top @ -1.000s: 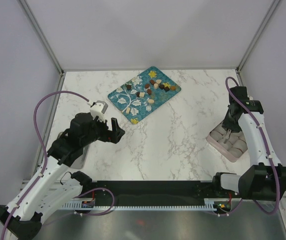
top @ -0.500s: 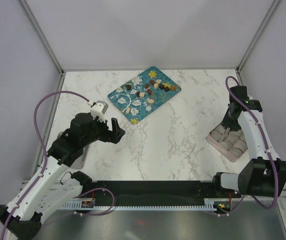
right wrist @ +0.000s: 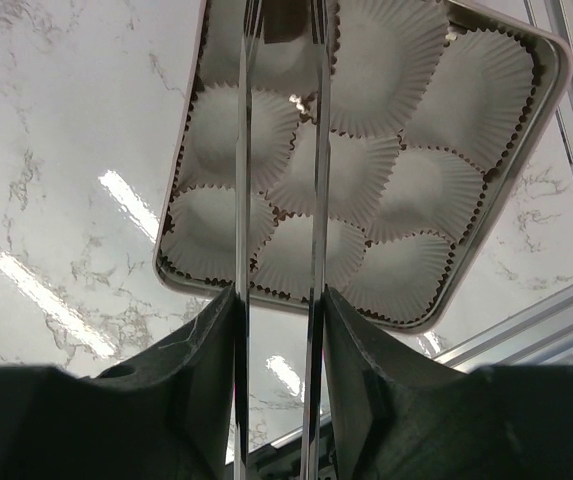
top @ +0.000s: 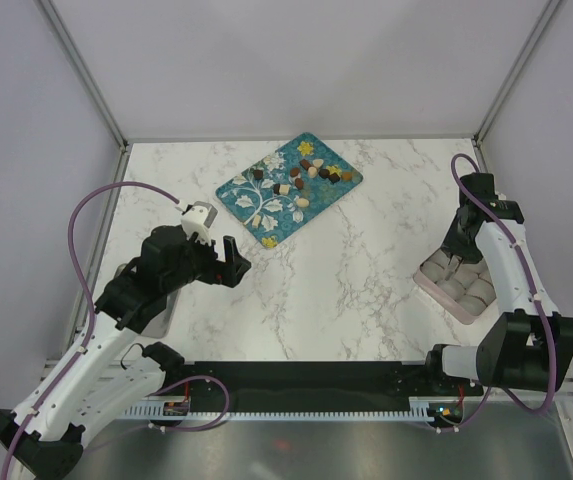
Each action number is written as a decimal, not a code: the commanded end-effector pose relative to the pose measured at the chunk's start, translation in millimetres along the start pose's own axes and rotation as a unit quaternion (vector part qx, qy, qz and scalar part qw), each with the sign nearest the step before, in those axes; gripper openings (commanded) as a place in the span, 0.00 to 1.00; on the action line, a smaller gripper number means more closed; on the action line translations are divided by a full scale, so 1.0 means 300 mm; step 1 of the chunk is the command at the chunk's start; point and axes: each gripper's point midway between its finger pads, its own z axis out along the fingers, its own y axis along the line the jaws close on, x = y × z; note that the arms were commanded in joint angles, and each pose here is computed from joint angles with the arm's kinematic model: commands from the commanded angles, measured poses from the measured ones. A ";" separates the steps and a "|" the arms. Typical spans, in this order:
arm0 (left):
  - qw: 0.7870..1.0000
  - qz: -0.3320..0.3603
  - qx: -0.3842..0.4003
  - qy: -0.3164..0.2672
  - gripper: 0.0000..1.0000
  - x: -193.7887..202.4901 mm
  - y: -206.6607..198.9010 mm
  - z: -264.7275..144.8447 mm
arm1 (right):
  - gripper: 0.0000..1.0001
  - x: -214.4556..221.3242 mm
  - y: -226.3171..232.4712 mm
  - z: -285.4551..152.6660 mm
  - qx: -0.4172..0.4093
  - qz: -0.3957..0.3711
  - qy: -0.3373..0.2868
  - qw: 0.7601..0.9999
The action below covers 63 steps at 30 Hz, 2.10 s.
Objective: Pack the chocolate
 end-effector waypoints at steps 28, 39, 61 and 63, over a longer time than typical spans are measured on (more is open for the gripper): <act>0.997 0.015 -0.040 -0.060 0.99 -0.073 0.043 -0.062 | 0.45 -0.063 0.647 -0.329 -0.242 -0.126 -0.106 0.956; 0.993 0.011 -0.072 -0.092 1.00 -0.104 0.080 -0.100 | 0.49 0.251 1.215 -0.404 -0.300 -0.216 -0.081 0.926; 0.993 0.012 -0.073 -0.093 1.00 -0.106 0.081 -0.103 | 0.50 0.442 1.473 -0.367 -0.339 -0.195 -0.064 0.918; 0.993 0.012 -0.072 -0.091 1.00 -0.103 0.080 -0.099 | 0.50 0.452 1.482 -0.357 -0.339 -0.196 -0.063 0.918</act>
